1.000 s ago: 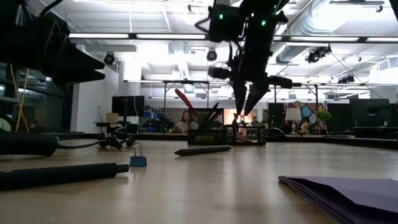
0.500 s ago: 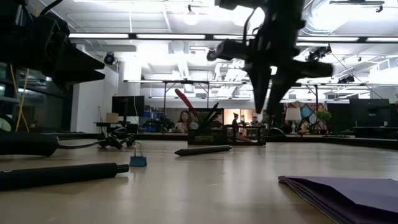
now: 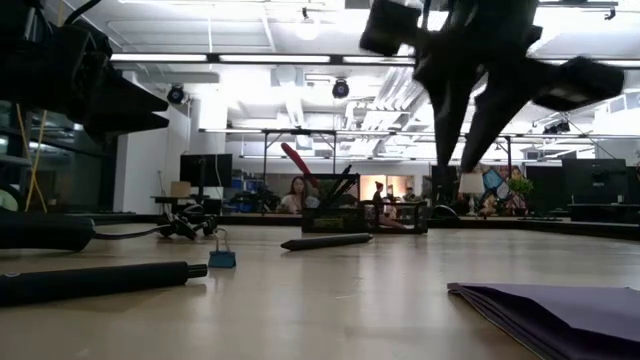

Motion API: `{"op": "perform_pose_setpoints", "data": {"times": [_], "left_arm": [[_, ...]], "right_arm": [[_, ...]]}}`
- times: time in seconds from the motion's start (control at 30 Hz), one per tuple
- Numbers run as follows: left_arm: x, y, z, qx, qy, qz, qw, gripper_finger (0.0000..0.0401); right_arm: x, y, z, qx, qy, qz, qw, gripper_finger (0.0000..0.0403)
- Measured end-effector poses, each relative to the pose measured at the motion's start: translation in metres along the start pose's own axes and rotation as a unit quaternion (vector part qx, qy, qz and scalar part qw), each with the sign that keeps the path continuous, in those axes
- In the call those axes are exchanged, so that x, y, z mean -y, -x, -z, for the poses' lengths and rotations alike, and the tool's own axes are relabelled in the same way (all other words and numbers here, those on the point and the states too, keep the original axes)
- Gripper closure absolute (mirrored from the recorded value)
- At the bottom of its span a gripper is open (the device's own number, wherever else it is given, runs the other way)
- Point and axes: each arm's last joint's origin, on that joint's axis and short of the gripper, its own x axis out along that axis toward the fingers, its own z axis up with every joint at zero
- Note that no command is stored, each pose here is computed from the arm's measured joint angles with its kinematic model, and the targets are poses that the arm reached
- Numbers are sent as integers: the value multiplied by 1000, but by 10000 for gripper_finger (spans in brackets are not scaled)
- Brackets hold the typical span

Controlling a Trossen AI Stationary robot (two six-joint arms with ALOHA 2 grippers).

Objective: Pick and place office supplies into organizer
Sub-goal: Put the purple sticky note pad into the mesh desk organizer

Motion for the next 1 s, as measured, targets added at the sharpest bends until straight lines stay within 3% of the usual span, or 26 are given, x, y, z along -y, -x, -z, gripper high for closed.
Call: {"op": "perform_pose_setpoints", "data": {"times": [0.17, 0.43, 0.73, 1.0], "left_arm": [[0, 0, 0, 0, 0, 0, 1000, 169], [0, 0, 0, 0, 0, 0, 1000, 169], [0, 0, 0, 0, 0, 0, 1000, 169], [0, 0, 0, 0, 0, 0, 1000, 169]], "right_arm": [[1, 4, 28, -26, 35, -40, 998, 336], [10, 6, 55, -73, 59, -36, 995, 336], [11, 6, 75, -89, -70, -65, 991, 336], [0, -26, 85, -169, -79, -55, 981, 336]]}}
